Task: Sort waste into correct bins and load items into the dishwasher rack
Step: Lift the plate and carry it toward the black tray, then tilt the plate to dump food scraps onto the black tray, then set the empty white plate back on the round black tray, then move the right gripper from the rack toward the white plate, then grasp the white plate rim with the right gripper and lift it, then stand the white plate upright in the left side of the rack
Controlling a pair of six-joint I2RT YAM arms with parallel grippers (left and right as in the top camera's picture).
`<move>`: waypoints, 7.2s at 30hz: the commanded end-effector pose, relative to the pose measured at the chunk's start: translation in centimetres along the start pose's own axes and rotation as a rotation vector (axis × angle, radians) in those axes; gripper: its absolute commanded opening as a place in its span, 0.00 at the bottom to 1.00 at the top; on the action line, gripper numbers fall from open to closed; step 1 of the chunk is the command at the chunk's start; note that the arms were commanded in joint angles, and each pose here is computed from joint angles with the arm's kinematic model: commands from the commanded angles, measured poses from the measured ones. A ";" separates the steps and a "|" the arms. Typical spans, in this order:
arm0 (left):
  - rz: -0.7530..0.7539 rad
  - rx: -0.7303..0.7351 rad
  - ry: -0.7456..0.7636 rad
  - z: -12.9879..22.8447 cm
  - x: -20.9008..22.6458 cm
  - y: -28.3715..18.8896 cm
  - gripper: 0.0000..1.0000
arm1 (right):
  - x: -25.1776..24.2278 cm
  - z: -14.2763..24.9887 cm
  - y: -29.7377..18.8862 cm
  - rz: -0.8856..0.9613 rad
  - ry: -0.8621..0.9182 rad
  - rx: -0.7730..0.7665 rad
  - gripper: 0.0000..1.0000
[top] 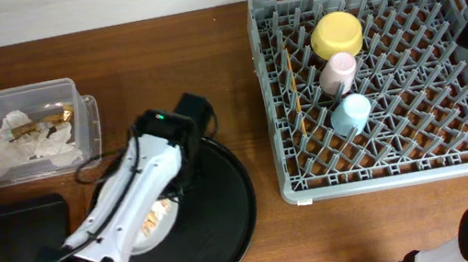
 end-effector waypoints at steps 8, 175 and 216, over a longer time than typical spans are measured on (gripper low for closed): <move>0.036 -0.132 -0.195 -6.4 9.3 -3.5 0.01 | -0.1 0.0 0.1 0.003 0.006 0.002 0.98; 0.169 -0.322 -0.646 5.5 18.6 -9.1 0.99 | 24.2 23.5 8.2 -0.509 -0.516 0.344 0.04; 0.169 -0.322 -0.646 5.5 18.6 -9.1 0.99 | 30.1 17.7 8.2 -0.034 -0.350 -0.730 0.89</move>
Point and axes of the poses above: each gripper's point midway between its finger pads, its own y axis out along the fingers, its own x axis along the line the jaws close on, z = x × y, the point moved 5 cm from there along -y, back along the fingers, and after that the axes turned 3 degrees about y, right-handed, at the moved point
